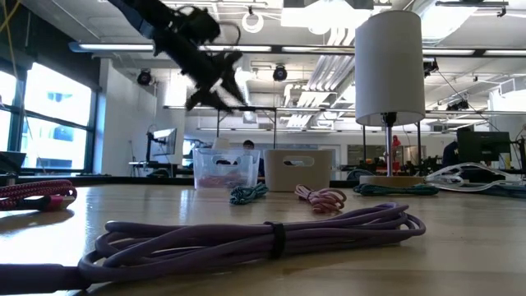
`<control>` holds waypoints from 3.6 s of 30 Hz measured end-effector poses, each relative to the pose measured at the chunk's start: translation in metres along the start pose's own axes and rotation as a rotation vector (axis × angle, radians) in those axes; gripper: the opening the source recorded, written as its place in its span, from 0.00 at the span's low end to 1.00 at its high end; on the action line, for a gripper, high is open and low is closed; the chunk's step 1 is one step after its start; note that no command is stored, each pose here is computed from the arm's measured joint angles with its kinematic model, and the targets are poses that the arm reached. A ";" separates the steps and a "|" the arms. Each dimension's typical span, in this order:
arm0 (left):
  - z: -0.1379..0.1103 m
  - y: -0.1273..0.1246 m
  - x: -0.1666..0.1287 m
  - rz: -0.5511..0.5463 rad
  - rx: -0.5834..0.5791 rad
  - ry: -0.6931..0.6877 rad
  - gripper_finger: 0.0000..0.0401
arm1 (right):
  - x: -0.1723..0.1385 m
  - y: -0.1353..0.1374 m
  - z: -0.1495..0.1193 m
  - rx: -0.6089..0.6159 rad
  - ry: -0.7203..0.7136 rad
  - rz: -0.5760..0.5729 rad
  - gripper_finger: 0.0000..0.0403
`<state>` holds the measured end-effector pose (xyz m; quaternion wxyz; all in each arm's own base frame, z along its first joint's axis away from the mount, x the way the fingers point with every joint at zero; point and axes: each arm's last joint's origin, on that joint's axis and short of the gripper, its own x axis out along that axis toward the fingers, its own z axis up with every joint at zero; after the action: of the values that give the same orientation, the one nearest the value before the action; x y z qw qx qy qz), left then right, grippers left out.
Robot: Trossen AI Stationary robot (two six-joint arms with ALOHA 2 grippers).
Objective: Pick & Place USB Port
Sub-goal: Put the right blue cable into the gray bin
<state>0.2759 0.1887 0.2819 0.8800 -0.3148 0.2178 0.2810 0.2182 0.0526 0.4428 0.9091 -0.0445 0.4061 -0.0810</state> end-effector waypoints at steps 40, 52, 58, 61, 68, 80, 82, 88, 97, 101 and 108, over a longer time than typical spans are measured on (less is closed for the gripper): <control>-0.039 -0.120 -0.171 -0.556 0.471 -0.233 0.49 | 0.147 -0.038 -0.137 0.049 0.428 -0.068 0.59; -0.040 -0.119 -0.171 -0.545 0.471 -0.219 0.49 | 0.182 -0.049 -0.147 -0.155 0.466 0.035 0.59; -0.040 -0.119 -0.171 -0.545 0.471 -0.220 0.49 | 0.210 -0.054 -0.156 -0.204 0.578 0.095 0.59; -0.040 -0.119 -0.171 -0.545 0.471 -0.219 0.49 | 0.222 -0.057 -0.160 -0.221 0.619 0.114 0.59; -0.040 -0.119 -0.171 -0.545 0.479 -0.220 0.49 | 0.238 -0.069 -0.164 -0.257 0.640 0.095 0.59; -0.039 -0.119 -0.171 -0.545 0.480 -0.220 0.49 | 0.251 -0.099 -0.176 -0.173 0.668 0.107 0.59; -0.040 -0.119 -0.171 -0.546 0.480 -0.219 0.49 | 0.254 -0.101 -0.178 -0.155 0.674 0.130 0.59; -0.040 -0.119 -0.171 -0.547 0.480 -0.218 0.49 | 0.266 -0.101 -0.186 -0.144 0.724 0.156 0.59; -0.040 -0.119 -0.171 -0.565 0.484 -0.211 0.49 | 0.278 -0.101 -0.192 -0.140 0.768 0.155 0.51; -0.040 -0.119 -0.171 -0.565 0.484 -0.210 0.49 | 0.279 -0.101 -0.192 -0.139 0.767 0.129 0.30; -0.041 -0.120 -0.172 -0.616 0.494 -0.186 0.49 | 0.280 -0.102 -0.192 -0.068 0.766 0.080 0.05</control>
<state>0.2153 0.0222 0.4010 0.9882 -0.1177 0.0934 -0.0294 0.2479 -0.1021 0.1253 0.6921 -0.0254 0.7201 -0.0428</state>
